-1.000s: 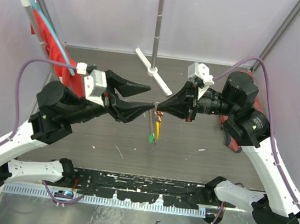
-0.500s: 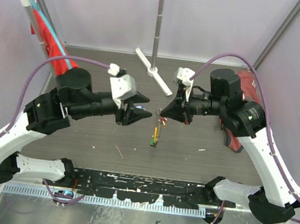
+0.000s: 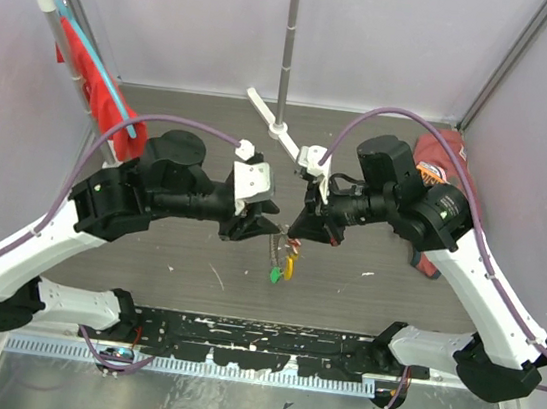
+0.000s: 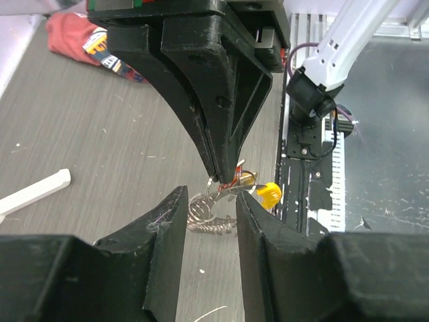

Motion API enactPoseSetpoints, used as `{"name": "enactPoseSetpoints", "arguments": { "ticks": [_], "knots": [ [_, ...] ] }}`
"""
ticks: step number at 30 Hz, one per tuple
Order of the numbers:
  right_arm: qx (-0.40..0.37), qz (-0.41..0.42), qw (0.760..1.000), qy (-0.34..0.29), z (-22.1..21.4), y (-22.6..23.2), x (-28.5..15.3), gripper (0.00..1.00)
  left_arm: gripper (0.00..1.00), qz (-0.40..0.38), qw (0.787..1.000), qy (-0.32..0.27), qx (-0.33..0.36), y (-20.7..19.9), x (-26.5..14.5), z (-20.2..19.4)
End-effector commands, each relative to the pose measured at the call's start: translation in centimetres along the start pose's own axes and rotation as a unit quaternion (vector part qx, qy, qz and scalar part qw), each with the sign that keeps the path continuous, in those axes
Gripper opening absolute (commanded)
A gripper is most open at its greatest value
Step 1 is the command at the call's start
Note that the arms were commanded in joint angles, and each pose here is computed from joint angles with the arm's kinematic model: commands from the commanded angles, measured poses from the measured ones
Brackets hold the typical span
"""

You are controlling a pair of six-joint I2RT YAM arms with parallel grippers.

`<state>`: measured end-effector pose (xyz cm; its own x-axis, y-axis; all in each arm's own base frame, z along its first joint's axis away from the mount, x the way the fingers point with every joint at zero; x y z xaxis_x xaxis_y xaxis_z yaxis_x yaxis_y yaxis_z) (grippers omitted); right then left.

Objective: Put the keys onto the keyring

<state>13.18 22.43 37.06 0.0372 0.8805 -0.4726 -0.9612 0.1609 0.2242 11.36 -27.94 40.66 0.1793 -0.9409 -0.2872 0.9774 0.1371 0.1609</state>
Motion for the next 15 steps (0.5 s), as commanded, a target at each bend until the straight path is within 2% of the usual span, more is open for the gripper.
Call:
{"name": "enactPoseSetpoints", "arguments": {
  "ticks": [1, 6, 15],
  "knots": [
    [-0.040, 0.012, 0.999, -0.030, 1.51, 1.23, -0.75, 0.01, 0.41, -0.040, 0.999, 0.008, 0.004, -0.88, 0.68, -0.32],
    [-0.043, 0.017, 0.998, -0.040, 1.91, 1.59, -0.67, 0.01, 0.43, -0.058, 0.998, 0.004, -0.001, -1.24, 1.22, -0.38],
    [-0.044, 0.019, 0.998, -0.042, 1.90, 1.90, -0.82, 0.01, 0.43, -0.070, 0.997, 0.033, 0.001, -1.40, 1.44, -1.15]
  ]
}}
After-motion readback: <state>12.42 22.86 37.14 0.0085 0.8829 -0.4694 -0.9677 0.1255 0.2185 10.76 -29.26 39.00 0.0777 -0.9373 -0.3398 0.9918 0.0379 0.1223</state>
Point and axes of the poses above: each gripper's point midway between its finger pads, its own x axis out along the fingers, its own y axis along the line the jaws close on, z = x × y, the point moved 4 cm from there along -x, back along the fingers, and after that the axes turned 4 degrees about x, right-handed, at the moved point
